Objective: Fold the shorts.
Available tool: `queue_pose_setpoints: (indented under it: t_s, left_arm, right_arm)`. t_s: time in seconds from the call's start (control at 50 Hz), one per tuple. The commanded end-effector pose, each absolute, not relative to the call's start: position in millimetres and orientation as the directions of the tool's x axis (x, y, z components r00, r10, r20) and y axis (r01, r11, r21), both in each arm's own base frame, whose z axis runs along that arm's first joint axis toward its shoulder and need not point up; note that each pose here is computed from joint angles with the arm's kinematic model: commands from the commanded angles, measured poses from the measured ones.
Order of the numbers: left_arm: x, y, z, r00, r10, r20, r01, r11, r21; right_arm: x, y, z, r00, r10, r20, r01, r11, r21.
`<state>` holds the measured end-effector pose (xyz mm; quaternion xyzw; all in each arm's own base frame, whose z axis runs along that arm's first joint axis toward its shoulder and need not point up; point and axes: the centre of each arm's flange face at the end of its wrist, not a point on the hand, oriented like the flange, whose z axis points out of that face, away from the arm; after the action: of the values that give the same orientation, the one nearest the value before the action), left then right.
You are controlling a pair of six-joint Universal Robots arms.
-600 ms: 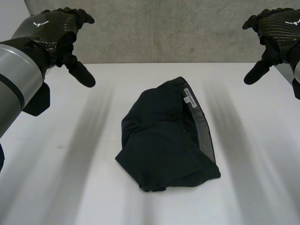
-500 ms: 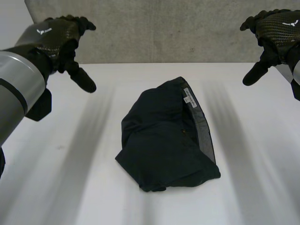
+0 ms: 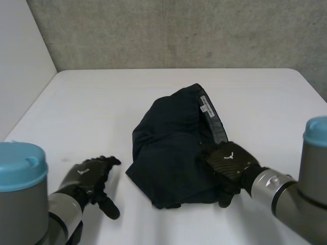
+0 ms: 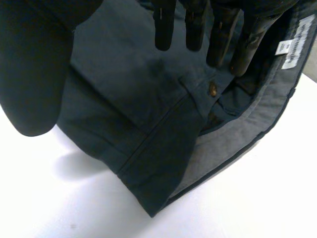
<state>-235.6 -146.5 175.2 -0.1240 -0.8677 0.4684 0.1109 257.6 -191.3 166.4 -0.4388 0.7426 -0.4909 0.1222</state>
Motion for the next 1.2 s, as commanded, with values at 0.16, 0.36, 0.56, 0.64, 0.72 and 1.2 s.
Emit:
queue_pose_setpoints:
  t_s: [0.16, 0.36, 0.56, 0.64, 0.72, 1.2]
  left_arm:
    - [-277.9, -153.5, 147.3, -0.899, 0.369, 0.235, 0.045, 0.613, -0.789]
    - [-310.0, -159.3, 139.0, -0.869, 0.38, 0.315, -0.018, 0.614, -0.789]
    - [-337.2, -184.5, 137.8, -0.865, 0.369, 0.34, -0.095, 0.546, -0.833]
    - [-342.9, -189.6, 134.6, -0.865, 0.369, 0.34, -0.099, 0.54, -0.836]
    - [-345.0, -197.9, 143.6, -0.868, 0.358, 0.345, -0.128, 0.509, -0.851]
    - [-303.0, -213.8, 325.4, -0.799, 0.433, -0.417, 0.353, -0.224, -0.908]
  right_arm:
    - [265.0, -202.6, 133.7, -0.594, -0.753, 0.284, -0.518, 0.088, -0.851]
    - [266.6, -201.8, 147.5, -0.605, -0.739, 0.296, -0.498, 0.061, -0.865]
    - [266.1, -201.8, 172.9, -0.664, -0.709, 0.238, -0.401, 0.07, -0.913]
    - [267.4, -205.2, 179.5, -0.67, -0.701, 0.243, -0.389, 0.053, -0.92]
    - [268.0, -210.6, 186.7, -0.684, -0.682, 0.257, -0.385, 0.039, -0.922]
    - [278.3, -235.5, 330.9, -0.705, -0.609, 0.364, -0.34, -0.161, -0.927]
